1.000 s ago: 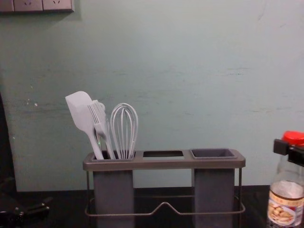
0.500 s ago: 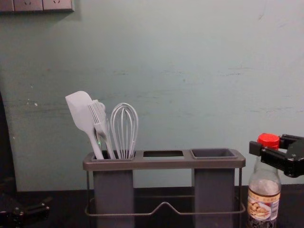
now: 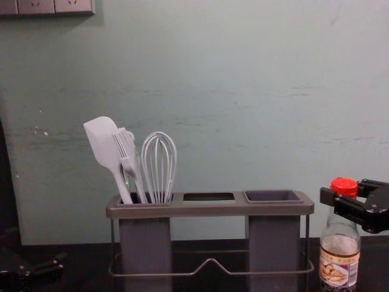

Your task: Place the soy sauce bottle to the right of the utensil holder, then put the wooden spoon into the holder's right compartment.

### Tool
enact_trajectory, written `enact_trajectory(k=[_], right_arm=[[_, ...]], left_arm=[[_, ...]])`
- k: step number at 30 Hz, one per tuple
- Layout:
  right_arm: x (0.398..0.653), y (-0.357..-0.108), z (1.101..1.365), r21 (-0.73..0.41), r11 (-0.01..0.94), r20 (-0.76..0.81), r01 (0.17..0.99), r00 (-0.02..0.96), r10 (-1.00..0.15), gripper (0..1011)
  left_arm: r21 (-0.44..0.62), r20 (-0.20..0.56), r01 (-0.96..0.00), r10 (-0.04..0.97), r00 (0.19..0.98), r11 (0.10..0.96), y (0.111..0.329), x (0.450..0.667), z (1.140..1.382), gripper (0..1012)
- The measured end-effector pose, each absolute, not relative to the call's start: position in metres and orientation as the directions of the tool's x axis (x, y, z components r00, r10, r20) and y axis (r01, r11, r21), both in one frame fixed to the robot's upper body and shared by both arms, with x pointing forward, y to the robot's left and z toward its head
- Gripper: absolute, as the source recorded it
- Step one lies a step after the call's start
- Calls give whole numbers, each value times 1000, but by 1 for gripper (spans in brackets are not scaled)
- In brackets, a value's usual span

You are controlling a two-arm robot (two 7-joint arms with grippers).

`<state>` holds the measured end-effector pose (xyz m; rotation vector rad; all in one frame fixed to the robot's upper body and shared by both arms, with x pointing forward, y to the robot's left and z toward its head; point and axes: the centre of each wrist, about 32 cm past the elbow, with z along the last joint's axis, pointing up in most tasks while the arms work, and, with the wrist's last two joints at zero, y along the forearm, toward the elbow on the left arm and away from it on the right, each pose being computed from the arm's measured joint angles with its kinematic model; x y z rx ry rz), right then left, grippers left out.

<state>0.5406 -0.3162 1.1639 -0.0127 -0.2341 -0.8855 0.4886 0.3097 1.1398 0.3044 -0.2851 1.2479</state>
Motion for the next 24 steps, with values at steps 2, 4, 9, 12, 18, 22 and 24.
enact_trajectory(k=[2, 4, 9, 12, 18, 22, 24], right_arm=[[541, -317, 1163, 85, 633, 207, 769, 608, -767, 386], [541, -317, 1163, 83, 632, 206, 770, 607, -767, 386], [542, -317, 1163, 82, 631, 206, 772, 606, -768, 386], [542, -317, 1163, 85, 625, 204, 776, 600, -774, 386], [543, -318, 1163, 88, 613, 198, 785, 590, -783, 386], [542, -318, 1161, 80, 611, 186, 788, 590, -786, 386], [543, -318, 1161, 78, 613, 183, 786, 593, -784, 386]], left_arm=[[70, 374, -955, 880, 292, 287, 310, 489, 1140, 1005], [70, 374, -955, 880, 292, 287, 310, 489, 1140, 1005], [70, 374, -955, 880, 292, 287, 310, 489, 1140, 1005], [70, 374, -955, 880, 292, 287, 310, 489, 1140, 1005], [70, 374, -955, 880, 292, 287, 310, 489, 1140, 1005], [70, 374, -955, 880, 292, 287, 310, 489, 1140, 1005], [70, 374, -955, 880, 292, 287, 310, 489, 1140, 1005]])
